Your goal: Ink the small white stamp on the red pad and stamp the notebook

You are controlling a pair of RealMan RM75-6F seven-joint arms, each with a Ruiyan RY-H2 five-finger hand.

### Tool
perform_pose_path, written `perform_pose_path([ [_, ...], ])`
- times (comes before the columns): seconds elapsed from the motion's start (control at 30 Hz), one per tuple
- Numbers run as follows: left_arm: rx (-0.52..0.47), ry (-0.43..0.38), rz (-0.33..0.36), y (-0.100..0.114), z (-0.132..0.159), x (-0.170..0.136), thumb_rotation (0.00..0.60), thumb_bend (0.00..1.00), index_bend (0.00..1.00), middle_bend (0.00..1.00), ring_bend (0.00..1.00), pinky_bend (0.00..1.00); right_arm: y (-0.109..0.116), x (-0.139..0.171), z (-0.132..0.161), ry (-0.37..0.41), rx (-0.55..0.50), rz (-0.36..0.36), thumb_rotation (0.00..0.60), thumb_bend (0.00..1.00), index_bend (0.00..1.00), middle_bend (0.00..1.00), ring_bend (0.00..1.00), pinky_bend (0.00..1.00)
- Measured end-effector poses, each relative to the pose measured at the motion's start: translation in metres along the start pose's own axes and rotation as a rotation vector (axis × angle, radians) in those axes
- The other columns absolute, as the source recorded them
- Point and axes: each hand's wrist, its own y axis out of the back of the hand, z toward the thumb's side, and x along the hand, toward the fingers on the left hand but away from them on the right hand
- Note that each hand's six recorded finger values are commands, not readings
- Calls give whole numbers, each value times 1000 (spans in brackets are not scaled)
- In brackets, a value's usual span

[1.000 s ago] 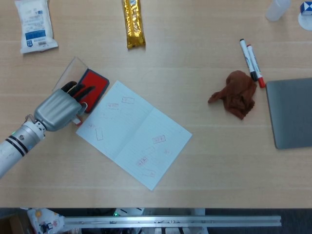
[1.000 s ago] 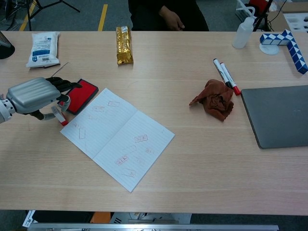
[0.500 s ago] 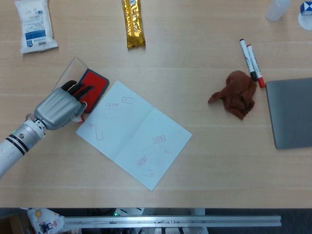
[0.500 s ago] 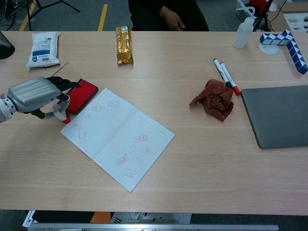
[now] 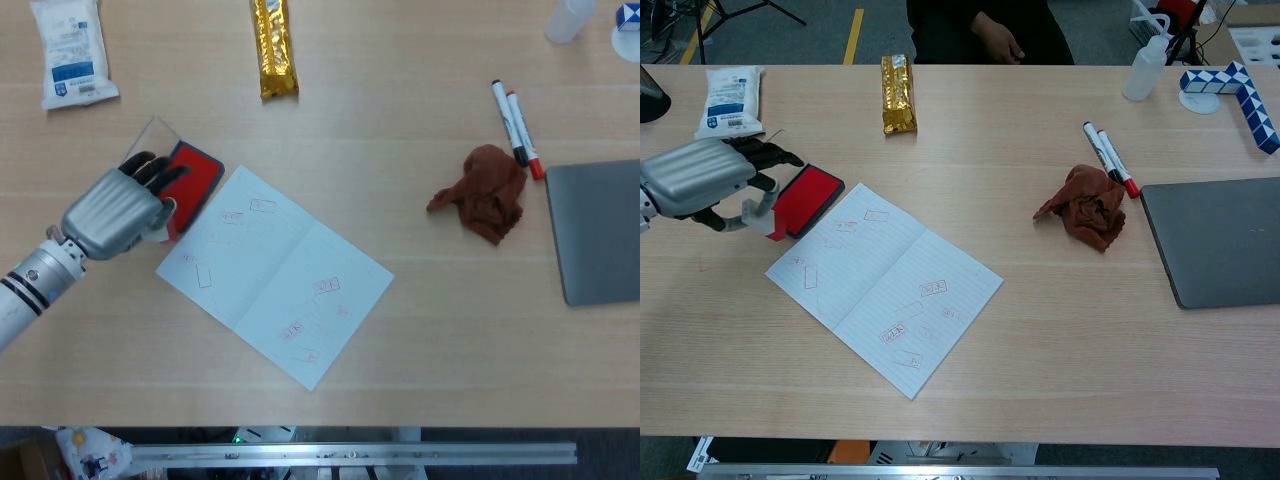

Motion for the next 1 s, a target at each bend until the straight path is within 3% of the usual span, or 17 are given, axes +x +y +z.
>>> perform_pose_path([
  [0.23, 85, -4, 4, 22, 7, 13, 600, 294, 610, 165, 120, 157, 0, 2, -5, -2, -5, -4, 600, 178, 374, 409, 345, 410],
  [0.57, 182, 24, -74, 25, 14, 45, 600, 316, 622, 241, 189, 157, -2, 5, -13, -20, -7, -3, 600, 178, 374, 409, 345, 410],
  [1.0, 255, 29, -152, 20, 24, 71, 600, 317, 635, 237, 190, 163, -5, 6, -19, -32, -10, 2, 600, 178, 374, 409, 345, 410],
])
